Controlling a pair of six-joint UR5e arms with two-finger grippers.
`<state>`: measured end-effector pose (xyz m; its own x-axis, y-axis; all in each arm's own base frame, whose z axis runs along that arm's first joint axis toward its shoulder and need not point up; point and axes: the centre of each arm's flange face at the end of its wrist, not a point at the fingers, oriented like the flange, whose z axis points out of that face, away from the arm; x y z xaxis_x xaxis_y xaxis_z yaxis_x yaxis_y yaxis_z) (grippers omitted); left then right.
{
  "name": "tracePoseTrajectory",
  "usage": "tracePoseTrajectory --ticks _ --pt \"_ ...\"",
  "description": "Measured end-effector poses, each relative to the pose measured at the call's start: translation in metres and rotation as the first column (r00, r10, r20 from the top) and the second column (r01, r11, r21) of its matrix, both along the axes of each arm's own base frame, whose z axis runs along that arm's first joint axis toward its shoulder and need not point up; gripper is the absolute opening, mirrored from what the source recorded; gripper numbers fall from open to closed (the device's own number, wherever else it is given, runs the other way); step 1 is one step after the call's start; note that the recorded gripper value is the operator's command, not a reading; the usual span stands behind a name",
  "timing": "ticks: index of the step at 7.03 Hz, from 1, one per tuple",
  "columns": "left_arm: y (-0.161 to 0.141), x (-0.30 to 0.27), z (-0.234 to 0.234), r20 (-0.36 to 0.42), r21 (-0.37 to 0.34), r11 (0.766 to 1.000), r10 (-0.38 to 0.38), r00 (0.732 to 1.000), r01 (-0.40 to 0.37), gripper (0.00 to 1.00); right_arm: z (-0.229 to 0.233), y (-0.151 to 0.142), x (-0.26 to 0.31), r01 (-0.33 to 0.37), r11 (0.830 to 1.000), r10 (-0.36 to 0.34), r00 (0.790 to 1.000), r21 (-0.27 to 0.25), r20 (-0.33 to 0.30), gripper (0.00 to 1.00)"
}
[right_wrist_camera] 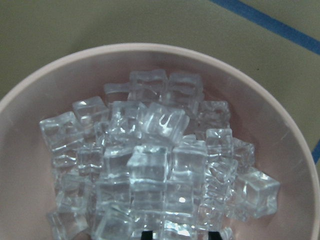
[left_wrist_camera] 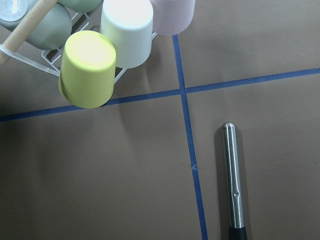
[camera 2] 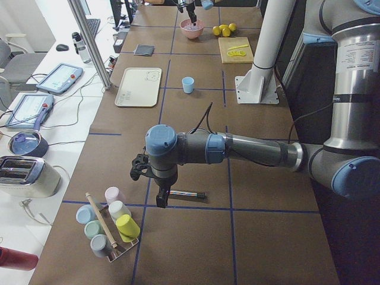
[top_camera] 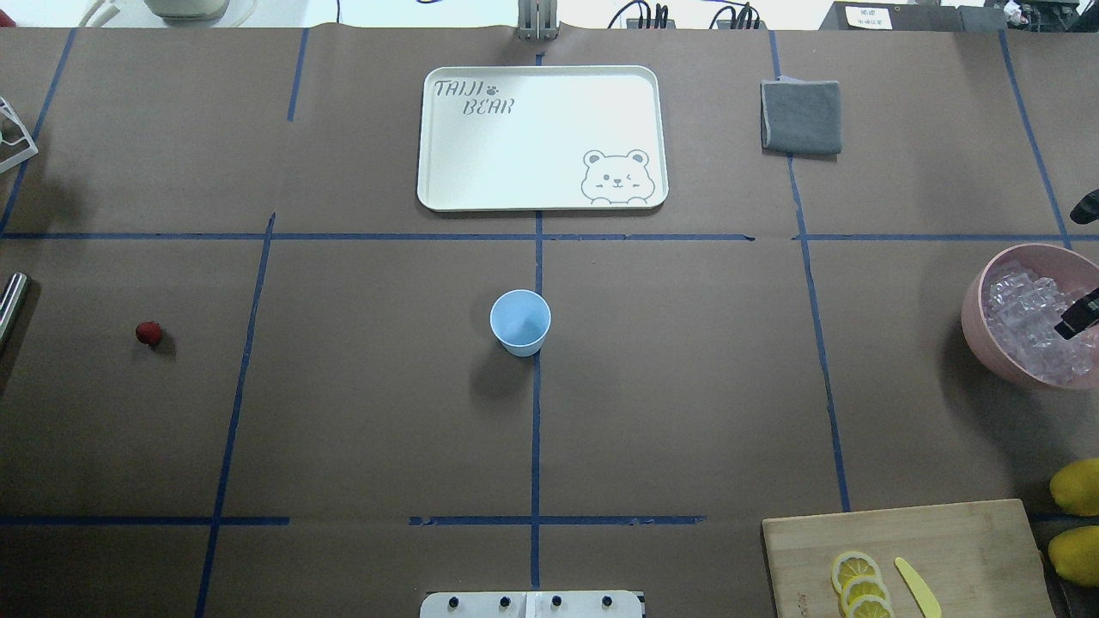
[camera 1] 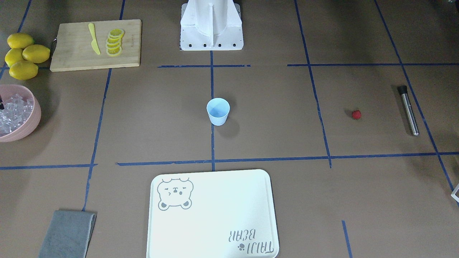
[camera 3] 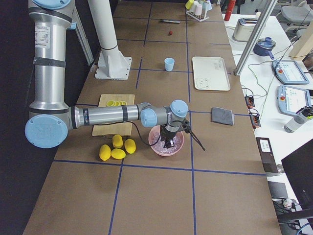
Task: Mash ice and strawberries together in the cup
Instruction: 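Close the right gripper on one ice cube and lift it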
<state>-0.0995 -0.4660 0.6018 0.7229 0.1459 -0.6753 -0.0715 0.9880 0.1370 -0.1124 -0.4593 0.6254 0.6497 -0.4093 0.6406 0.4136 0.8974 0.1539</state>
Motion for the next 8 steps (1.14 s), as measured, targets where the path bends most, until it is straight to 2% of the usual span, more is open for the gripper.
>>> tracePoseTrajectory --ticks 1,2,5,6,8 --pt "0.000 0.000 0.000 0.000 -0.001 1.000 0.000 1.000 0.000 1.00 0.000 0.000 0.000 0.004 1.000 -0.004 1.000 0.003 0.001 0.03" --pt "0.000 0.000 0.000 0.000 -0.001 1.000 -0.001 1.000 0.001 1.00 -0.001 0.000 0.000 0.009 1.000 -0.009 1.000 0.009 0.002 0.00" --pt "0.001 0.000 -0.006 0.000 0.002 1.000 -0.001 1.000 0.001 1.00 -0.027 0.006 0.008 0.008 0.998 -0.009 1.000 0.059 0.021 0.00" --pt "0.003 -0.001 -0.014 0.000 0.000 1.000 -0.003 1.000 0.003 1.00 -0.046 0.016 0.025 -0.019 0.997 0.017 0.999 0.080 0.031 0.00" --pt "0.006 -0.002 -0.025 0.000 -0.002 1.000 -0.006 1.000 0.006 1.00 -0.105 0.025 0.055 -0.080 0.993 0.077 0.996 0.090 0.036 0.00"
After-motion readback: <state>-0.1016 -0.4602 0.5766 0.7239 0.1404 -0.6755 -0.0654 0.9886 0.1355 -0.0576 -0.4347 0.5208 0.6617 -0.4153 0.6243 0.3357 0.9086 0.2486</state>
